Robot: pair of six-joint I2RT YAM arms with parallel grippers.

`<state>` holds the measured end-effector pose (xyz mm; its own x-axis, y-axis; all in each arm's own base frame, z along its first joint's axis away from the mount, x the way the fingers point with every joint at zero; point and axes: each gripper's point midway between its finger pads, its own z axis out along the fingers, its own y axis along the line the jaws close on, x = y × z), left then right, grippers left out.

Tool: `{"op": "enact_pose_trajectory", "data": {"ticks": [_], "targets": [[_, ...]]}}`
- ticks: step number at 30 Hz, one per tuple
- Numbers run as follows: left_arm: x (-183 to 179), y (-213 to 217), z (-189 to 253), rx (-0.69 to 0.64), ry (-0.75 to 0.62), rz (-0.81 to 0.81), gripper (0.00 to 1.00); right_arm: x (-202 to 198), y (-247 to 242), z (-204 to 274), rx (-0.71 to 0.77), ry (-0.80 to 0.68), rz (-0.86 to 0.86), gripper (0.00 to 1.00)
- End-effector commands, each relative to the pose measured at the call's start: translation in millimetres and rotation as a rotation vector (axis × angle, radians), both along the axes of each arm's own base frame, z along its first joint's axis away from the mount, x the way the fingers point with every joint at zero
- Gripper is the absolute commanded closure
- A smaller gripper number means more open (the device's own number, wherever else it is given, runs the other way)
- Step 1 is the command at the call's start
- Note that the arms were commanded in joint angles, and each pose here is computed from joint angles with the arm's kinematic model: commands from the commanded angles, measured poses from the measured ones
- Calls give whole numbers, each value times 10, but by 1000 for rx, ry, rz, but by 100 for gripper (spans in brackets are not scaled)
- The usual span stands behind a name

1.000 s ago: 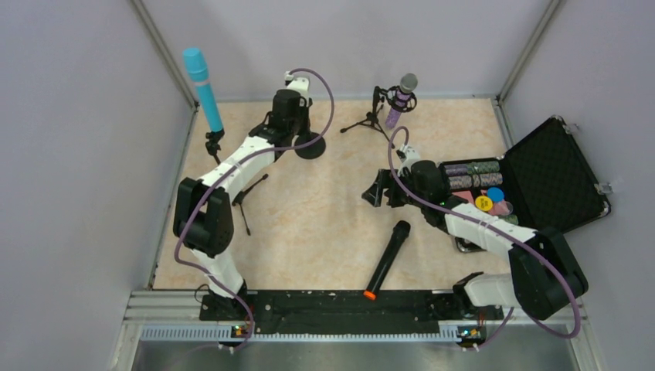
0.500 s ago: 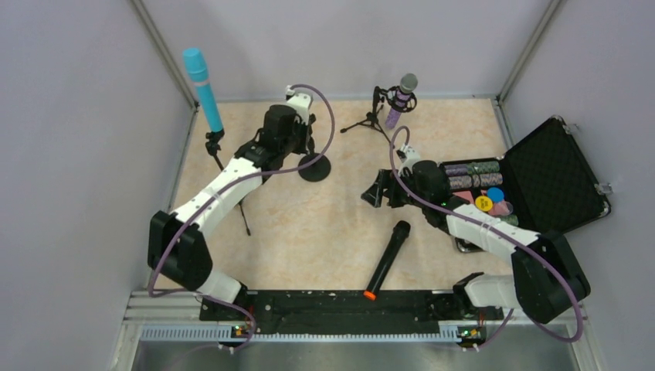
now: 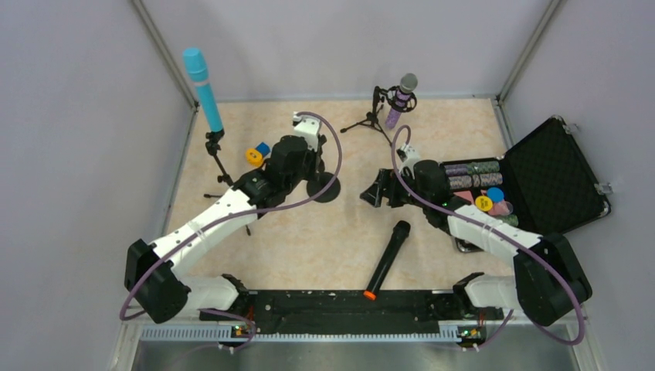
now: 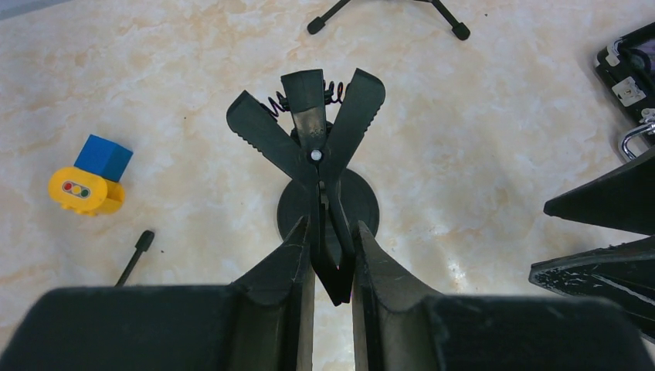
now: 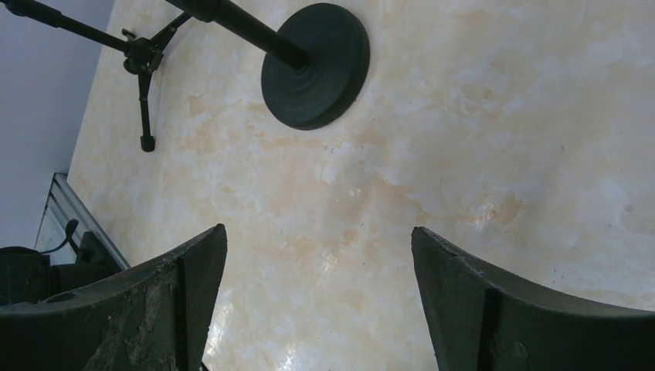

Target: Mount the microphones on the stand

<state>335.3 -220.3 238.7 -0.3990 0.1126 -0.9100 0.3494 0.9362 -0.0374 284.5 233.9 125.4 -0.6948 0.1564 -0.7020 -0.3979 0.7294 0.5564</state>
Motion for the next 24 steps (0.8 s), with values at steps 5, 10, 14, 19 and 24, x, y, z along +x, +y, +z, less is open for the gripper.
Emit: {"op": "enact_pose_trajectory", "data": {"ticks": [5, 10, 14, 19, 24], "targets": [[-121, -179, 134, -109, -29, 44, 66, 56, 23, 413, 68, -108, 10, 13], [-201, -304, 221, -109, -62, -10, 39, 31, 2, 556, 83, -144, 8, 13], [-257, -466, 409, -187, -95, -93, 26, 17, 5, 689, 92, -172, 17, 12], [-304, -484, 630, -264, -142, -113, 7, -1, -5, 848, 94, -199, 24, 12], [-277, -233, 828, -296, -217, -5, 1, -25, 45, 978, 104, -211, 46, 12]]}}
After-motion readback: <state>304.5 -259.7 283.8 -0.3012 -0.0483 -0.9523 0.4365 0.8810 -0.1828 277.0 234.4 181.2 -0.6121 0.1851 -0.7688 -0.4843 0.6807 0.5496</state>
